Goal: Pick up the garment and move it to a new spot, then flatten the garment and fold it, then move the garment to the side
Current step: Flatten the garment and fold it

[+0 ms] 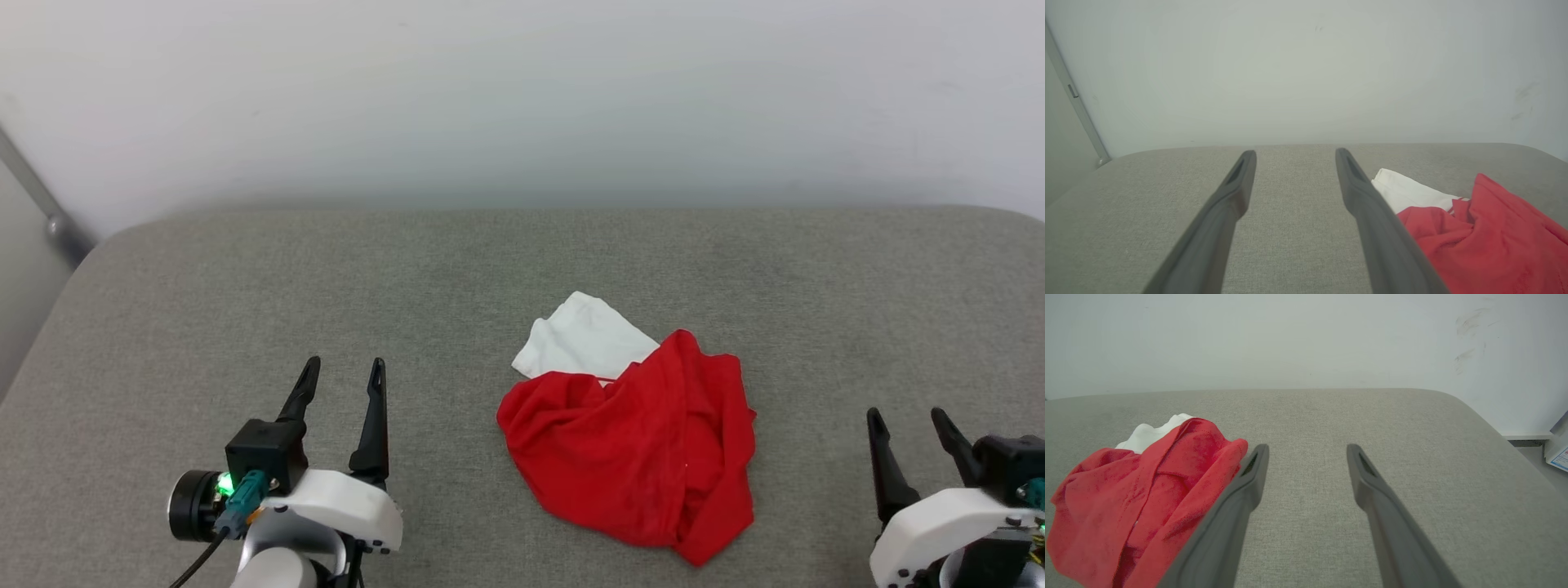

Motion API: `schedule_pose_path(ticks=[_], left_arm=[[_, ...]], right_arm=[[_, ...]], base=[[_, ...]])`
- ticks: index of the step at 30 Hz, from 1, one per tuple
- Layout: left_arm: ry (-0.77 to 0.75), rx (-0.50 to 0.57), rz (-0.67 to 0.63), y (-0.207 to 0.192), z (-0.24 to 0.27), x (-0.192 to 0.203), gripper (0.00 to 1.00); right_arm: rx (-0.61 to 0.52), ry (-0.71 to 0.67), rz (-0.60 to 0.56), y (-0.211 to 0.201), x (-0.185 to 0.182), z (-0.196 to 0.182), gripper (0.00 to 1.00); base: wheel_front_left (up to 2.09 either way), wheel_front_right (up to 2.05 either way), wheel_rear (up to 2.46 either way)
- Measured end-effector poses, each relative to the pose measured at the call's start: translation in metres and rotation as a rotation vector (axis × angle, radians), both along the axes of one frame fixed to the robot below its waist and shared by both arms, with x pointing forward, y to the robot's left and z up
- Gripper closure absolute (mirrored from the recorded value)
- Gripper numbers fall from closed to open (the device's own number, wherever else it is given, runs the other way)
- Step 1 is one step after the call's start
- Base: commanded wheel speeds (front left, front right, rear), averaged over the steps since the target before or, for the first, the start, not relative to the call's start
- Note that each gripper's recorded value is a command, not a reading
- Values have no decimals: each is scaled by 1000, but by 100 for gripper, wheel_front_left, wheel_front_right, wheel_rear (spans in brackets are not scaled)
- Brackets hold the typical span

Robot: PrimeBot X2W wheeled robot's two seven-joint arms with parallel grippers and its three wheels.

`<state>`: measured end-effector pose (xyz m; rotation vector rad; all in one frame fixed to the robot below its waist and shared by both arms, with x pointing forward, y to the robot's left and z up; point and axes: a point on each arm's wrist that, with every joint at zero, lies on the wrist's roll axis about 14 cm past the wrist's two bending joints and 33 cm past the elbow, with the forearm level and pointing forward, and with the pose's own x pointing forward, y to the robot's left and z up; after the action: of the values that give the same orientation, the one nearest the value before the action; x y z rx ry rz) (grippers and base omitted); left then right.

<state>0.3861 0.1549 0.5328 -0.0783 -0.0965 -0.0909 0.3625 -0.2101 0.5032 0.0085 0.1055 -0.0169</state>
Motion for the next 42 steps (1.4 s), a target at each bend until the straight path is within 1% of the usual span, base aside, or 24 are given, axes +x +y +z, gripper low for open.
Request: schedule_pose_path(ticks=[2, 3, 6, 10, 12, 16, 20, 24, 25, 26, 27, 28, 32, 35, 37, 39, 41, 42], left_arm=[[-10, -4, 0, 0, 3, 1, 0], [-14, -7, -1, -1, 4, 3, 0], [-26, -16, -6, -4, 6, 10, 0], [-17, -23, 5, -2, 1, 17, 0], [-8, -25, 18, 2, -4, 20, 0], [15, -20, 36, 8, -14, 24, 0], [33, -20, 51, 14, -21, 29, 0], [53, -19, 67, 19, -28, 30, 0], [54, -21, 71, 20, -29, 30, 0], [55, -22, 74, 21, -29, 30, 0], [54, -22, 77, 22, -29, 30, 0], [51, -20, 78, 22, -28, 30, 0], [50, -21, 79, 22, -28, 27, 0], [44, -24, 72, 20, -26, 26, 0], [36, -24, 66, 18, -23, 25, 0], [35, -25, 64, 17, -23, 21, 0], [32, -26, 61, 16, -22, 19, 0], [31, -26, 59, 15, -21, 18, 0]], right_arm=[[-6, 54, -21, -7, 5, -11, 0], [15, 72, -30, -10, 10, -15, 0], [27, 138, -26, -7, 30, -25, 0], [42, 255, 68, 21, 60, -40, 0], [35, 351, 139, 39, 69, -53, 0], [8, 569, 254, 66, 71, -85, 0], [-27, 791, 315, 74, 59, -121, 0], [-35, 911, 339, 75, 56, -138, 0], [-25, 925, 345, 78, 56, -139, 19], [-15, 932, 348, 78, 56, -140, 52], [-14, 935, 353, 79, 55, -140, 88], [-10, 936, 355, 79, 55, -140, 100], [-25, 874, 355, 76, 62, -129, 100], [-50, 750, 327, 65, 80, -103, 100], [-62, 650, 290, 53, 94, -78, 100], [-56, 569, 241, 38, 101, -58, 100], [-48, 489, 170, 14, 104, -38, 100], [-25, 455, 128, 2, 102, -31, 100]], base=[[0, 0, 0], [0, 0, 0], [0, 0, 0], [0, 0, 0], [0, 0, 0], [0, 0, 0], [0, 0, 0], [0, 0, 0], [0, 0, 0], [0, 0, 0], [0, 0, 0], [0, 0, 0], [0, 0, 0], [0, 0, 0], [0, 0, 0], [0, 0, 0], [0, 0, 0], [0, 0, 0]])
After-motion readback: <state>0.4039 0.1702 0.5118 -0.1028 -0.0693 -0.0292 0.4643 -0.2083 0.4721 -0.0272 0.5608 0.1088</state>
